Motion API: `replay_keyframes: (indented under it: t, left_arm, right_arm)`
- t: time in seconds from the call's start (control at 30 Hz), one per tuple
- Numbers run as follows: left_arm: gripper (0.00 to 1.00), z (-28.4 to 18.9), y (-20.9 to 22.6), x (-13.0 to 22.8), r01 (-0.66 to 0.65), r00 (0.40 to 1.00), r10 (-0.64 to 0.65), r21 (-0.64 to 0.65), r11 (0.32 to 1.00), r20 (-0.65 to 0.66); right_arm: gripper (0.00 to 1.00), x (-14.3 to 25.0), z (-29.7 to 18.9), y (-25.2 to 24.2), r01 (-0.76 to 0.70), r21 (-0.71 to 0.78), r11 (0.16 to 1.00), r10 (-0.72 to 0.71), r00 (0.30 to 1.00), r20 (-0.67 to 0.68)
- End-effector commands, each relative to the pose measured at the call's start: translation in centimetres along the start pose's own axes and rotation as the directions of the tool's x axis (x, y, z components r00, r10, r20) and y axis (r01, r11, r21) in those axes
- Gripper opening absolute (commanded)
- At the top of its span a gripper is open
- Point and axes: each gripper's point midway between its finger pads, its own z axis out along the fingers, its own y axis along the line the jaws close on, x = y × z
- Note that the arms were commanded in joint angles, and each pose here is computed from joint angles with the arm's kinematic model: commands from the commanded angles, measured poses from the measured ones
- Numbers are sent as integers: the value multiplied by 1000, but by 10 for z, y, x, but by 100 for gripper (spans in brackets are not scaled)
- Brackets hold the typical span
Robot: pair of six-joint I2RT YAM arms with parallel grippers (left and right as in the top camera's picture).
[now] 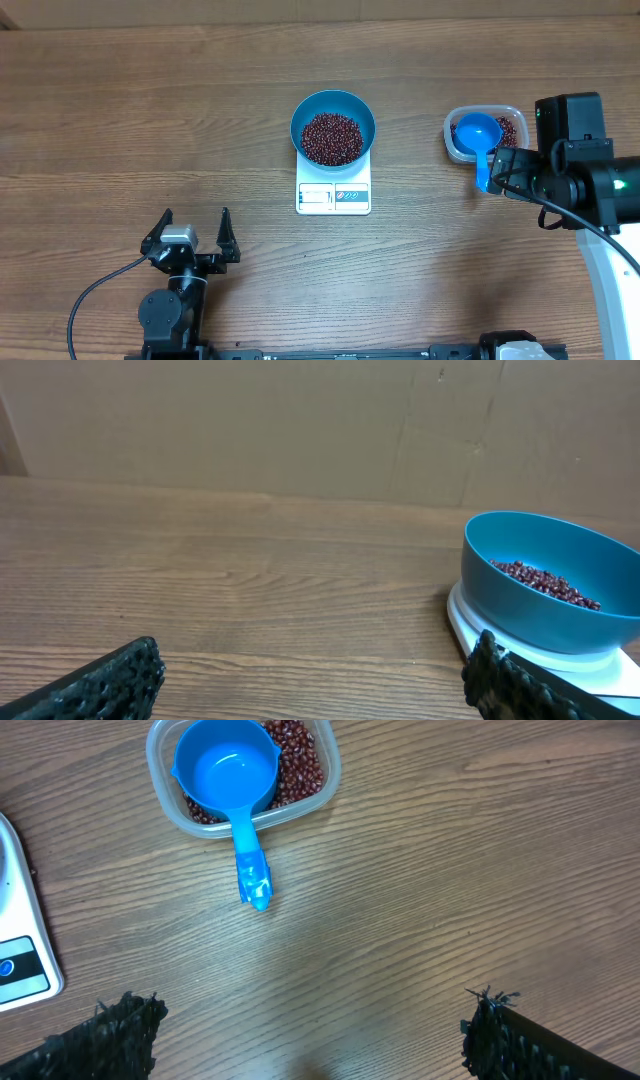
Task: Scoop item into bowl and weigh 150g on scale
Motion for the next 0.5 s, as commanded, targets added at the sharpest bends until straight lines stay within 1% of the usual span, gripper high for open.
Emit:
replay_keyframes:
  t: [0.0,0.47]
  left_arm:
    - [100,0,5,-1,8,1000,-8,-23,1000,8]
    - [99,0,5,-1,8,1000,-8,-23,1000,8]
  right_arm:
    - [100,-7,-8,-3,-5,-1,1000,5,999,35]
    - [100,-8,-8,-2,-4,-2,1000,4,999,36]
